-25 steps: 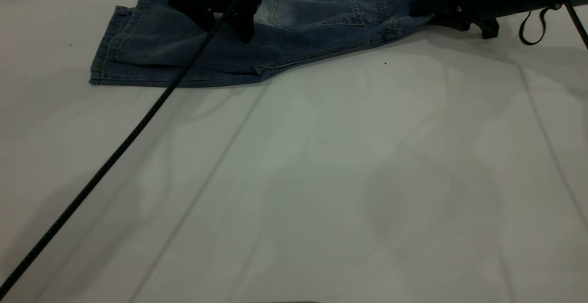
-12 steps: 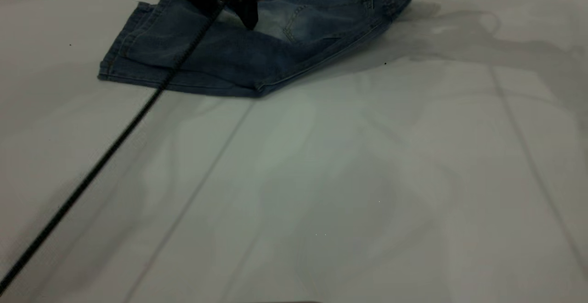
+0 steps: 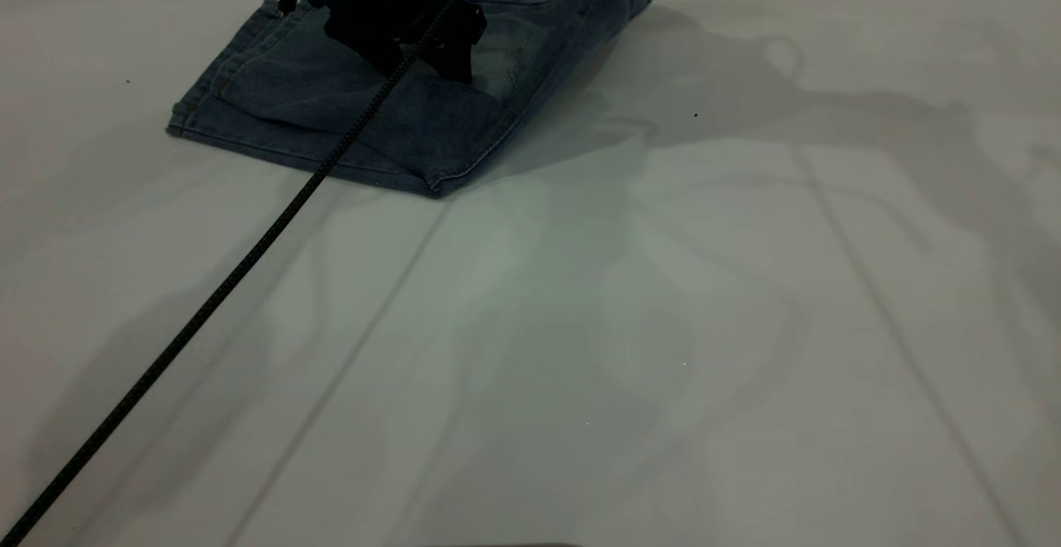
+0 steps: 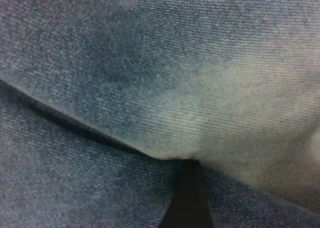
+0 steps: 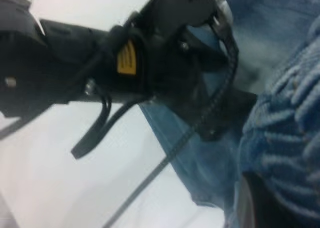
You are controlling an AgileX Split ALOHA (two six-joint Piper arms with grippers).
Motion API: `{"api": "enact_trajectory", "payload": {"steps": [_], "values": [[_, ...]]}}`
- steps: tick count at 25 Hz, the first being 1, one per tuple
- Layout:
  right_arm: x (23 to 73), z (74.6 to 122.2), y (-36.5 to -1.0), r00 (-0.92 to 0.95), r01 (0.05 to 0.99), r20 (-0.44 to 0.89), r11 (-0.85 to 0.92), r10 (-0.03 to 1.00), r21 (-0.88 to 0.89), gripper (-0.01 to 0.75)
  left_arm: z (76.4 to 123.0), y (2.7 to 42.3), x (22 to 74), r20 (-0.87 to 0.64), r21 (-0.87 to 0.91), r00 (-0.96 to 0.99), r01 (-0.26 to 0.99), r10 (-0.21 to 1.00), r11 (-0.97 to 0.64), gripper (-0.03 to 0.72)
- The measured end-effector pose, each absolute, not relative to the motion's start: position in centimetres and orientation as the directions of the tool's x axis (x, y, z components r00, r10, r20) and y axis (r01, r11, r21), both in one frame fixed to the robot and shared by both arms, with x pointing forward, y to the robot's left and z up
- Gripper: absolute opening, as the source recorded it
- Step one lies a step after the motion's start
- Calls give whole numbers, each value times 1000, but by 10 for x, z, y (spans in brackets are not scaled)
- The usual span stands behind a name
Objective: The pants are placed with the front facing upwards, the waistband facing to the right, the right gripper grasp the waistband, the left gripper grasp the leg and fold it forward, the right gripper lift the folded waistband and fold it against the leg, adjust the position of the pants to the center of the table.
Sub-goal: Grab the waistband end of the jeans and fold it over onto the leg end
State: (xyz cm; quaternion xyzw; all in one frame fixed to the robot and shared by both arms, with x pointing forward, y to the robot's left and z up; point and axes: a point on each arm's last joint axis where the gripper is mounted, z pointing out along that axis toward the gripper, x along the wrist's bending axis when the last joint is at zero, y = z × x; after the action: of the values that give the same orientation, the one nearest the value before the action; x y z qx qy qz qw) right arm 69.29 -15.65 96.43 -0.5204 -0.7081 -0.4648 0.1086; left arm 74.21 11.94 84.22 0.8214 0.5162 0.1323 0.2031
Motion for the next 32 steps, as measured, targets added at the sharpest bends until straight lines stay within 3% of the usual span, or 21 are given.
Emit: {"api": "enact_trajectory", "payload": {"steps": [8,12,21,27,32], "values": [[693,967,-150,-417,843,678,-20,606,537,74,843,78,727,16,477,544,733,839,-485,579],[693,968,-150,-417,844,679,-20,604,536,74,854,74,723,6,390,565,758,825,-523,579],[693,968,-149,-412,841,676,-31,611,541,74,935,128,754,147,358,485,787,862,-503,579],[687,967,-126,-443,833,664,4,602,553,74,923,178,767,142,318,392,851,909,-417,579],[679,967,-101,-474,821,650,31,594,570,74,900,193,771,135,281,368,876,920,-392,579]]}}
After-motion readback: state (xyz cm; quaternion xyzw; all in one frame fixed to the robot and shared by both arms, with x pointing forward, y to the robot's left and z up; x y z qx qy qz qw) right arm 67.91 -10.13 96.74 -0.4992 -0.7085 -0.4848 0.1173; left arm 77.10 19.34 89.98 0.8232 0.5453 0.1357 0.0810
